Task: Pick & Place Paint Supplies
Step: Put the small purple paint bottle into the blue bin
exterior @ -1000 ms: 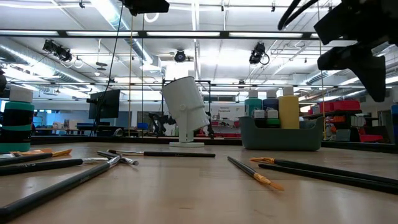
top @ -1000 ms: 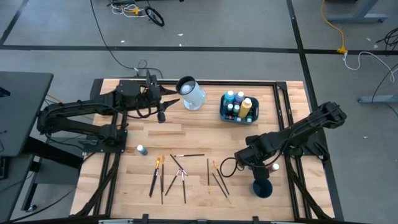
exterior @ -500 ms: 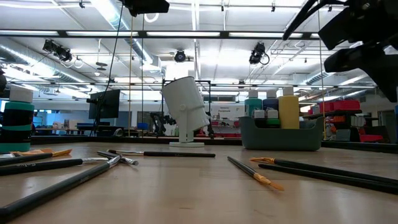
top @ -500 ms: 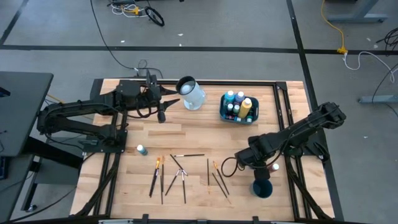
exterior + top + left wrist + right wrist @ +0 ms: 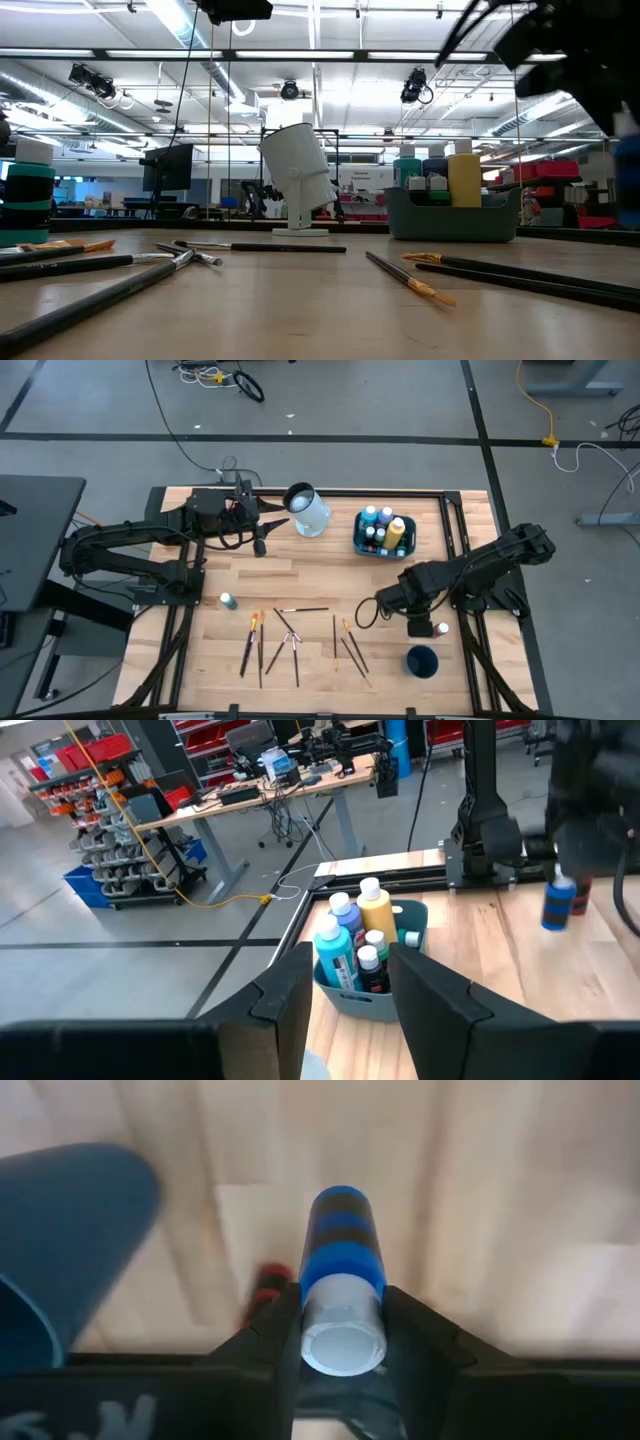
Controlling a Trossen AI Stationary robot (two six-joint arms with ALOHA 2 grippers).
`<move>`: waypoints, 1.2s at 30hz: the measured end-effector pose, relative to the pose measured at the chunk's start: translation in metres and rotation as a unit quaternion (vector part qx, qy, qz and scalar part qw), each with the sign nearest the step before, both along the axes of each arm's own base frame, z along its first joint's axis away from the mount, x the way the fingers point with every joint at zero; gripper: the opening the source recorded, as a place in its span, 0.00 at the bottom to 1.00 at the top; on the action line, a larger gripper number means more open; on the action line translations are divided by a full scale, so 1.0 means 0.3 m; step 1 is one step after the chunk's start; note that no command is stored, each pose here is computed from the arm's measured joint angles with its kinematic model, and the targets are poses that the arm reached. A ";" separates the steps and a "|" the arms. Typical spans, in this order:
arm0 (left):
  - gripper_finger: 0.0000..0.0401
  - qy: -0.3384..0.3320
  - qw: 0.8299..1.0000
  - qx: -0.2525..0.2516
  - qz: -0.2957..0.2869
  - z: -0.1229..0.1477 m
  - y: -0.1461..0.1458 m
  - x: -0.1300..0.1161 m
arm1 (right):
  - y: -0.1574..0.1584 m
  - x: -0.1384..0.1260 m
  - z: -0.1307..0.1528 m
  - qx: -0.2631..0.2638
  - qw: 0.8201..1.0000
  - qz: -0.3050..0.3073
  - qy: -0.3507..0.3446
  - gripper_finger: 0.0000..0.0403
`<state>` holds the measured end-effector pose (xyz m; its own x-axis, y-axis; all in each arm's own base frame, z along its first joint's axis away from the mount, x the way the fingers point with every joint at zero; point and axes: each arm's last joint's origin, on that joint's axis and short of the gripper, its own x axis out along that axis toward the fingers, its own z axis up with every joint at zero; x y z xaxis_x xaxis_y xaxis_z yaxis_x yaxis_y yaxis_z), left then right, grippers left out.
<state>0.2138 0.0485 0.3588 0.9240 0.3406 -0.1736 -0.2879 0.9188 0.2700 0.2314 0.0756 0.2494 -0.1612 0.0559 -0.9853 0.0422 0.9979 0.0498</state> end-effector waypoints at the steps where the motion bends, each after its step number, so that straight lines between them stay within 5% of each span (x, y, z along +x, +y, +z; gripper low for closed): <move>1: 0.35 0.001 1.000 0.004 0.000 0.000 0.000 0.000 | -0.009 0.001 0.023 -0.014 1.000 0.005 0.000 0.28; 7: 0.35 0.003 1.000 0.008 -0.001 0.000 0.000 0.000 | -0.075 0.007 0.122 -0.113 0.993 0.042 -0.006 0.29; 17: 0.35 -0.004 1.000 0.011 -0.002 0.010 0.000 -0.001 | -0.252 0.041 0.128 -0.198 0.975 0.097 -0.006 0.29; 26: 0.35 0.000 1.000 0.020 -0.004 0.010 0.000 -0.001 | -0.390 0.077 0.118 -0.201 0.973 0.107 -0.043 0.29; 36: 0.35 0.000 1.000 0.021 -0.004 0.010 0.000 -0.001 | -0.495 0.039 -0.004 -0.150 0.983 0.108 -0.014 0.29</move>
<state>0.2136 0.0484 0.3618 0.9267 0.3403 -0.1595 -0.2807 0.9089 0.3085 0.2430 -0.0729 0.2482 -0.1095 -0.2712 -0.9563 -0.1696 0.9530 -0.2509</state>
